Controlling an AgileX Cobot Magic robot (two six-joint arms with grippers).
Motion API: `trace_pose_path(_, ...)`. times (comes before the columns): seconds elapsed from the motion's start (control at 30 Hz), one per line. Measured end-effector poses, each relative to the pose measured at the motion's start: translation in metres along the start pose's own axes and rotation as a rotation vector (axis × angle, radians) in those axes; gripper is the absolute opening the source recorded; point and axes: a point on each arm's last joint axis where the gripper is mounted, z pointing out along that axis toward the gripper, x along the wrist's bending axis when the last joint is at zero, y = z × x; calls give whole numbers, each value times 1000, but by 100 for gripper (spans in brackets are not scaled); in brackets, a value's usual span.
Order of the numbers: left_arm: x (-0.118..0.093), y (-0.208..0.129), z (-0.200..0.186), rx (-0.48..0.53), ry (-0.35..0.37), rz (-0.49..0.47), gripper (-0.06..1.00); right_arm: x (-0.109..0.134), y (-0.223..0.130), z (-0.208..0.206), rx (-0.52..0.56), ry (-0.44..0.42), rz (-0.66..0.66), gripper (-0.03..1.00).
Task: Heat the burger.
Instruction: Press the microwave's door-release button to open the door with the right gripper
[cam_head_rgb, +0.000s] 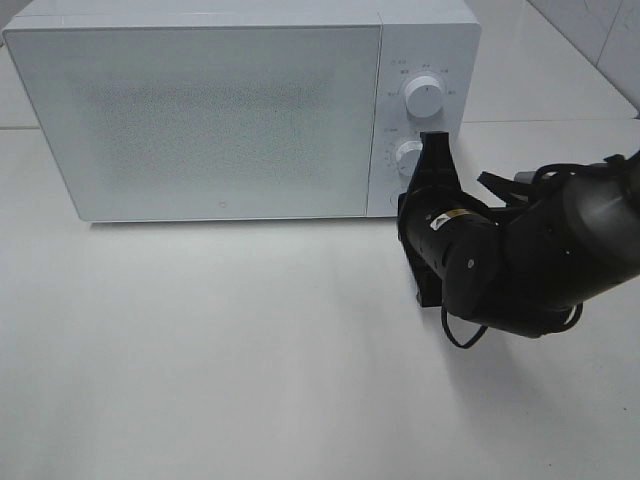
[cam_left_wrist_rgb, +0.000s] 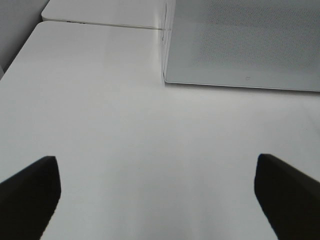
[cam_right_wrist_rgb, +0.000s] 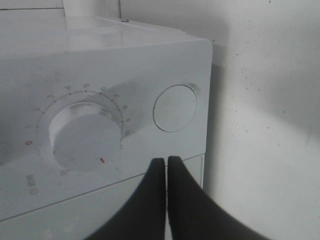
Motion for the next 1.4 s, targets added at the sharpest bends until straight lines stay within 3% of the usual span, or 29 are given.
trace_pose_path(0.67, 0, 0, 0, 0, 0, 0, 97, -3, 3, 49, -50, -35, 49, 1)
trace_pose_path(1.4, 0, 0, 0, 0, 0, 0, 97, -2, 9, 56, -91, -14, 55, 1)
